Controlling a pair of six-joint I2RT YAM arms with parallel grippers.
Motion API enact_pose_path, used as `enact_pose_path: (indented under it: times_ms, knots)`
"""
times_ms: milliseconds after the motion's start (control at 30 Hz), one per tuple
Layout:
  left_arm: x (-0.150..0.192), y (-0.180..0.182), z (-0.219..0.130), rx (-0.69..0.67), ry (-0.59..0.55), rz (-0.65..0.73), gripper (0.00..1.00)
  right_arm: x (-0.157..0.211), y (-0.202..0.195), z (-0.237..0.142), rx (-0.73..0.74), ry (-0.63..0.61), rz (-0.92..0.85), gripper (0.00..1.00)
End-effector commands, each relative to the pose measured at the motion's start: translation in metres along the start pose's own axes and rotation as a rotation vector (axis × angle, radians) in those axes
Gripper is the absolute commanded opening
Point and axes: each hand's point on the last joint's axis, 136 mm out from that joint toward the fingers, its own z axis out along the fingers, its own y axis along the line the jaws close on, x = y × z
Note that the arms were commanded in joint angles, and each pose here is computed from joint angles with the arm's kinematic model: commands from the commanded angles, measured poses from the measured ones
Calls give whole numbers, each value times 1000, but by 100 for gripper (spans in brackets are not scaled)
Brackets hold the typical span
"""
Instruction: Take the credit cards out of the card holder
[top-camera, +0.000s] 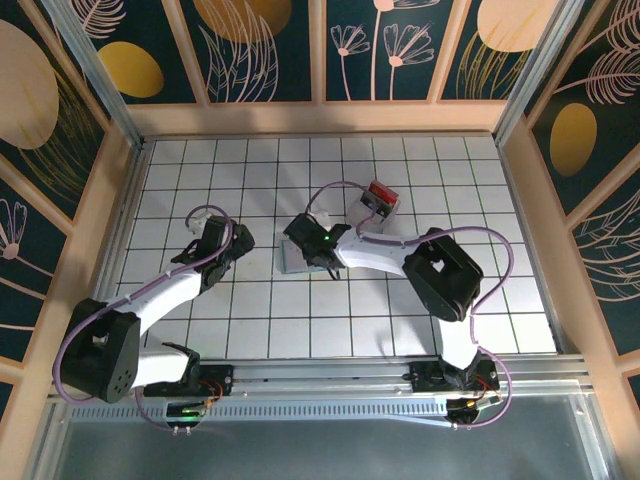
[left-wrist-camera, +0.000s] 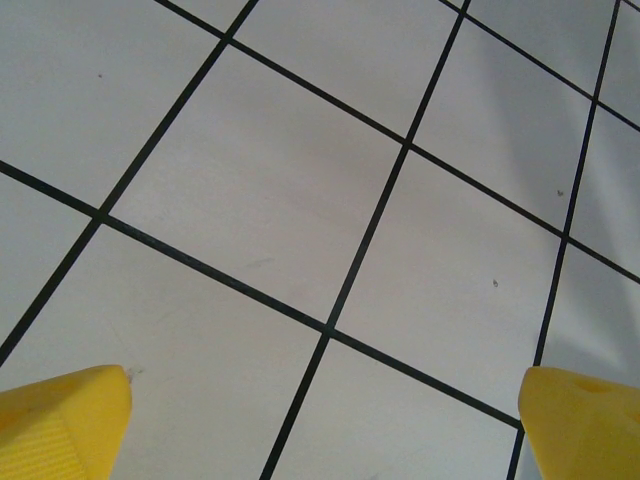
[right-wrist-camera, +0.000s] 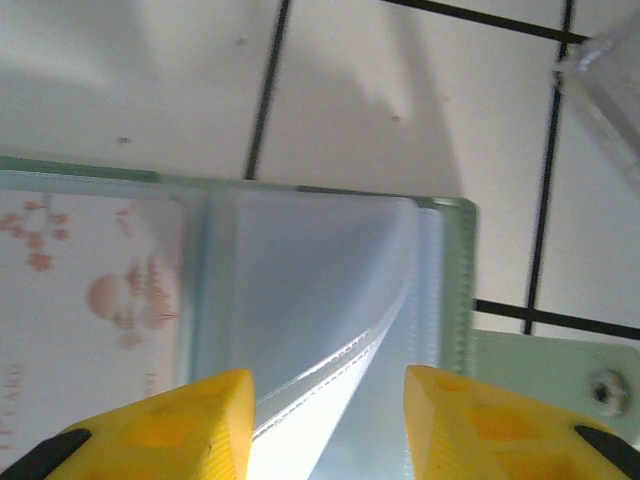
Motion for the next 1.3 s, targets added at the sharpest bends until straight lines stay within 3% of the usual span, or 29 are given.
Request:
enact_pose_path:
  times_ms: [0,300,600,933,1067,1267]
  knots:
    - [-13,-8,-8,31,-21,30,99,-6,-11,-10,-14,-27,75,44]
    - [-10,-25,-18,92,-30,110,99,4,-28,-2,-51,2,152,40]
    - [20,-58,-13,59,1,278,99,4,-45,-5,-42,0,202,35]
    - [31,-69,-8,82,23,270,99,-14,-65,-28,-35,-65,277,32]
    - [36,-62,-4,58,38,279,99,-28,-59,-39,-79,-94,287,30]
    - [51,-59,6,49,87,312,99,-38,-20,-41,-255,-66,275,22]
